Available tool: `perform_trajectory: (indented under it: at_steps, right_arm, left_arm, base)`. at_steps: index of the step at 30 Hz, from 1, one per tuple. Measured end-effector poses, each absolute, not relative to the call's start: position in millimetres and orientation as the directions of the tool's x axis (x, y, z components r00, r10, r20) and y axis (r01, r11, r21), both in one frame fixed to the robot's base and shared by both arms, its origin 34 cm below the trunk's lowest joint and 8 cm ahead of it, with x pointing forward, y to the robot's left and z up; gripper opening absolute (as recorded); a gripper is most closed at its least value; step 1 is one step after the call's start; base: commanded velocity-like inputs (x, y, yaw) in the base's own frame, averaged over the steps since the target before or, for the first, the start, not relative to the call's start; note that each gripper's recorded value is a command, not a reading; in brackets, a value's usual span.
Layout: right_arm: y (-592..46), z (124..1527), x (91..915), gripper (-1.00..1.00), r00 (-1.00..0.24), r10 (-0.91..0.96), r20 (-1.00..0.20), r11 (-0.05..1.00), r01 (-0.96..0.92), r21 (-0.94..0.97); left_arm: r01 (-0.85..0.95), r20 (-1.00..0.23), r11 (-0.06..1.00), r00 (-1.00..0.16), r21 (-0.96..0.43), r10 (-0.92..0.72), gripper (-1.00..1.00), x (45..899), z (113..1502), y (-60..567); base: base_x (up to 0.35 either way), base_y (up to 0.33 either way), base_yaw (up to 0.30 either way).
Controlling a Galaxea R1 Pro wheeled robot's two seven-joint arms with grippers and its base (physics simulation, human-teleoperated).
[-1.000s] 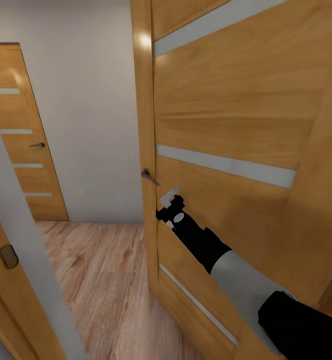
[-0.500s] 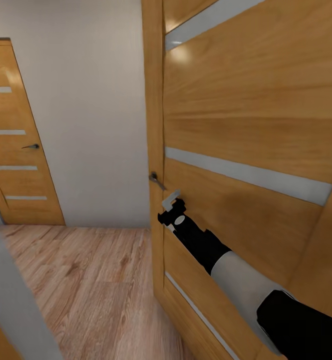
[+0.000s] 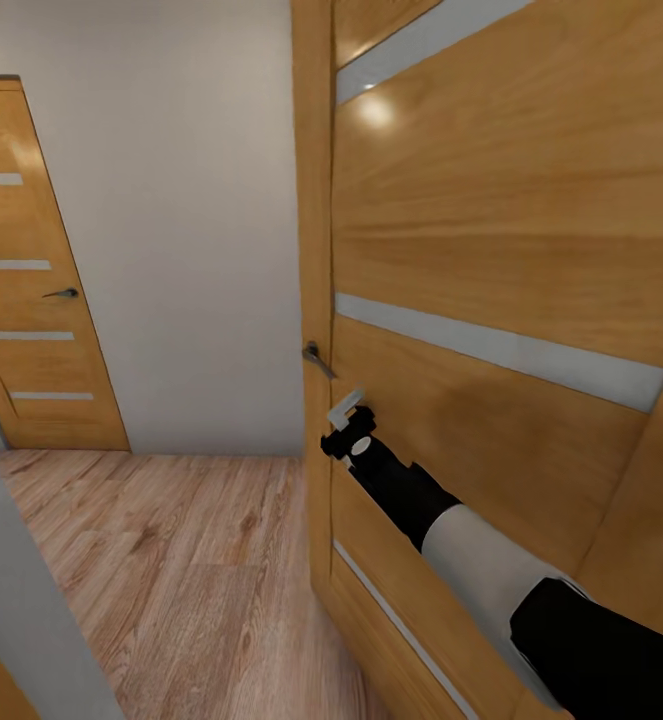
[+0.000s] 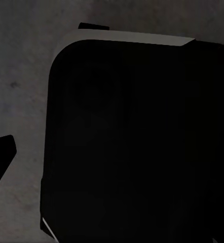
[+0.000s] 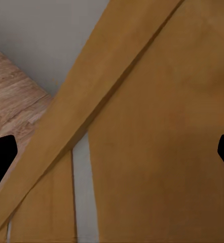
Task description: Move the two storage containers from the living room to the garage. In the garage, place one container on the floor and stack the other container on top of it (either order is fine).
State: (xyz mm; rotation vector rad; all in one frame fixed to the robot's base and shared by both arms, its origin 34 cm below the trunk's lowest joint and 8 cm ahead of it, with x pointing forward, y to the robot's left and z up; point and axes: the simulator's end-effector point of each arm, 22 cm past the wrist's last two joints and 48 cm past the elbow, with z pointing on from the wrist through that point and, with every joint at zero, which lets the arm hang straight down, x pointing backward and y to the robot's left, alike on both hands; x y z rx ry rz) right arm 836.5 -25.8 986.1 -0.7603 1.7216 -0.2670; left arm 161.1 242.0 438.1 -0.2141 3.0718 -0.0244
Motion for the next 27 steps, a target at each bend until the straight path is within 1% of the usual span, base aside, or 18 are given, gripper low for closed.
perform_trajectory:
  at_steps: [7, 9, 13, 18, 20, 23, 27]
  right_arm:
    - [-34, 972, 837, 1.00, -0.141, -0.625, -0.768, 0.758, -0.347, -0.552]
    - [-36, 970, 837, 1.00, -0.149, -0.623, -0.768, 0.760, -0.346, -0.550]
    - [-35, 969, 836, 1.00, -0.151, -0.625, -0.766, 0.758, -0.352, -0.549]
    - [-37, 970, 837, 1.00, -0.154, -0.620, -0.769, 0.764, -0.343, -0.547]
    - [-43, 974, 840, 1.00, -0.153, -0.618, -0.771, 0.770, -0.313, -0.555]
    - [-56, 984, 845, 1.00, -0.152, -0.619, -0.771, 0.780, -0.238, -0.579]
    - [-57, 984, 845, 1.00, -0.153, -0.616, -0.773, 0.783, -0.231, -0.578]
  left_arm:
    - [-0.138, -0.064, 0.990, -0.988, -0.019, -0.139, 1.00, 162, 438, 243]
    - [-0.140, -0.064, 0.990, -0.988, -0.019, -0.141, 1.00, 162, 438, 243]
    - [-0.219, -0.063, 0.976, -0.974, -0.020, -0.220, 1.00, 162, 438, 245]
    - [-0.227, -0.062, 0.974, -0.972, -0.020, -0.227, 1.00, 162, 438, 245]
    - [-0.227, -0.062, 0.974, -0.972, -0.021, -0.228, 1.00, 162, 438, 244]
    - [-0.228, -0.063, 0.974, -0.972, -0.022, -0.229, 1.00, 162, 438, 244]
    - [-0.228, -0.063, 0.973, -0.971, -0.022, -0.229, 1.00, 162, 438, 244]
  base:
    - [0.022, 0.000, 0.000]
    - [0.237, 0.000, 0.000]
    - [0.307, 0.000, 0.000]
    - [0.318, 0.000, 0.000]
    - [0.307, 0.000, 0.000]
    - [0.107, 0.000, 0.000]
    - [0.028, 0.000, 0.000]
